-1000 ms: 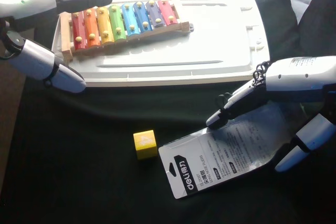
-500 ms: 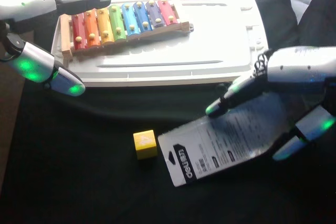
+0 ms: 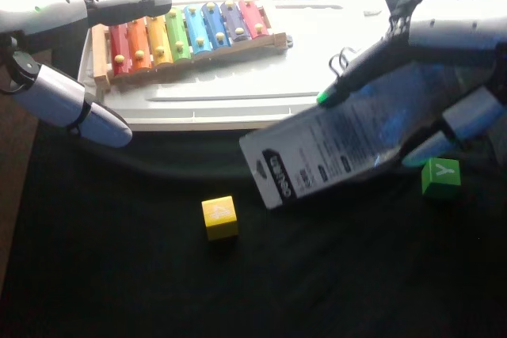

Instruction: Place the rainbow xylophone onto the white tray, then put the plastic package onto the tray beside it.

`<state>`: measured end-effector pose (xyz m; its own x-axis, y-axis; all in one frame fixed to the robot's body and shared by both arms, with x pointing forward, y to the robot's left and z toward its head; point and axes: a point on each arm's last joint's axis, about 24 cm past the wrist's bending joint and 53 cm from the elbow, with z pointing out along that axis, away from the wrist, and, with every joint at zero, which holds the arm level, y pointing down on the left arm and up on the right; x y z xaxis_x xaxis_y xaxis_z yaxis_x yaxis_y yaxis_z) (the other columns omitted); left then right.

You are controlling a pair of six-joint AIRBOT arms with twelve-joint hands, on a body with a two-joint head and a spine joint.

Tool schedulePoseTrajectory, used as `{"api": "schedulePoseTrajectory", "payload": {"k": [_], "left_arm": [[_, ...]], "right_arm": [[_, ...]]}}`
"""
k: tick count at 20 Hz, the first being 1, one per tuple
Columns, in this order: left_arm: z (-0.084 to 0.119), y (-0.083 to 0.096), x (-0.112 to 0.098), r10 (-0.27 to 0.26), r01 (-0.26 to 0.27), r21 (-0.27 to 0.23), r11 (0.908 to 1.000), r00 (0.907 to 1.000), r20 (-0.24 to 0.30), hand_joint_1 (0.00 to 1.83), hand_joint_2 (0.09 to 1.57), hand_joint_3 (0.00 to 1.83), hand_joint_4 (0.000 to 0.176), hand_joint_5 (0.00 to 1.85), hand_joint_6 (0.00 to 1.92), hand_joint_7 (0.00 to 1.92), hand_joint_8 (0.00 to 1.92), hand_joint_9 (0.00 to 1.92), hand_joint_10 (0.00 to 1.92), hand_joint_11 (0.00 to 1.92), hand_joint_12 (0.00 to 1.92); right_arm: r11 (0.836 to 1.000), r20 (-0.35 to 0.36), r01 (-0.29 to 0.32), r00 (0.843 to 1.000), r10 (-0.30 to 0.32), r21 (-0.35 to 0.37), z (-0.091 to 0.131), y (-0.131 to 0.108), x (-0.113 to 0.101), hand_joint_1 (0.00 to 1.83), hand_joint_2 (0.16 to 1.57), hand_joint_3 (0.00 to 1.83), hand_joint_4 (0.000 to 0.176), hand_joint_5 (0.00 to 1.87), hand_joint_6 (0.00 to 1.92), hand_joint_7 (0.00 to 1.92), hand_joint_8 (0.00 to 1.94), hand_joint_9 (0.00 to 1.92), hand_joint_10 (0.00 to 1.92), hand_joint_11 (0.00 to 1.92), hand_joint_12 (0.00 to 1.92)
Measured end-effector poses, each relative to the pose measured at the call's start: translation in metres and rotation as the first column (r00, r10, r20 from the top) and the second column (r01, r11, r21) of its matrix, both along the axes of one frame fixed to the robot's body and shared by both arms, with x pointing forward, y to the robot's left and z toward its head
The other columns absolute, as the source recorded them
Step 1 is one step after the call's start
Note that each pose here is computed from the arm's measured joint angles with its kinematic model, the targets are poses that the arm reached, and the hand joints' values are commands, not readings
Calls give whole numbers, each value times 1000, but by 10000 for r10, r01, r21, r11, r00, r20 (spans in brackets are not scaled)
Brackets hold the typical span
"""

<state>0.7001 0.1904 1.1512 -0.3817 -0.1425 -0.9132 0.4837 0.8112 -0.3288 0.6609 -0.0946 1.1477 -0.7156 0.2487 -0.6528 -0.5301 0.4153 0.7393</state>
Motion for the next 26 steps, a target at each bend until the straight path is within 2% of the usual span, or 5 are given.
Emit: {"api": "schedulePoseTrajectory", "payload": {"k": [11,18,21,23,26], "left_arm": [[-1,0,0,14,-14,-13,10000,10000,-36,686,784,5,142,0,0,0,0,0,0,0,0],[-1,0,0,3,-3,-34,10000,10000,-35,785,796,3,122,0,0,0,0,0,0,0,0],[-1,0,0,-2,2,-36,10000,10000,-34,783,797,3,32,0,0,0,0,0,0,0,0],[-1,0,-1,-17,16,-38,10000,10000,-37,844,792,0,14,0,0,0,0,0,0,0,0],[-2,0,-1,-17,16,-19,10000,10000,-42,908,801,2,0,0,0,0,0,0,0,0,0]], "right_arm": [[9951,1356,506,9888,-618,845,62,-5,31,1520,983,2,0,964,0,1126,684,1201,846,967,1294],[9869,1955,868,9742,-1126,1360,96,-8,52,1520,947,0,0,952,1,1358,176,1275,753,1023,1278],[9818,1992,1128,9696,-1424,1526,102,-8,65,1427,948,3,0,991,1,1354,404,1186,1125,1091,1486],[9773,1873,1333,9686,-1637,1647,102,-8,74,1541,931,3,0,936,16,998,1393,1100,1623,1126,1757],[9669,1691,1711,9643,-2037,1892,102,-9,89,1408,986,7,0,973,15,1204,688,1055,1266,1021,1588]]}}
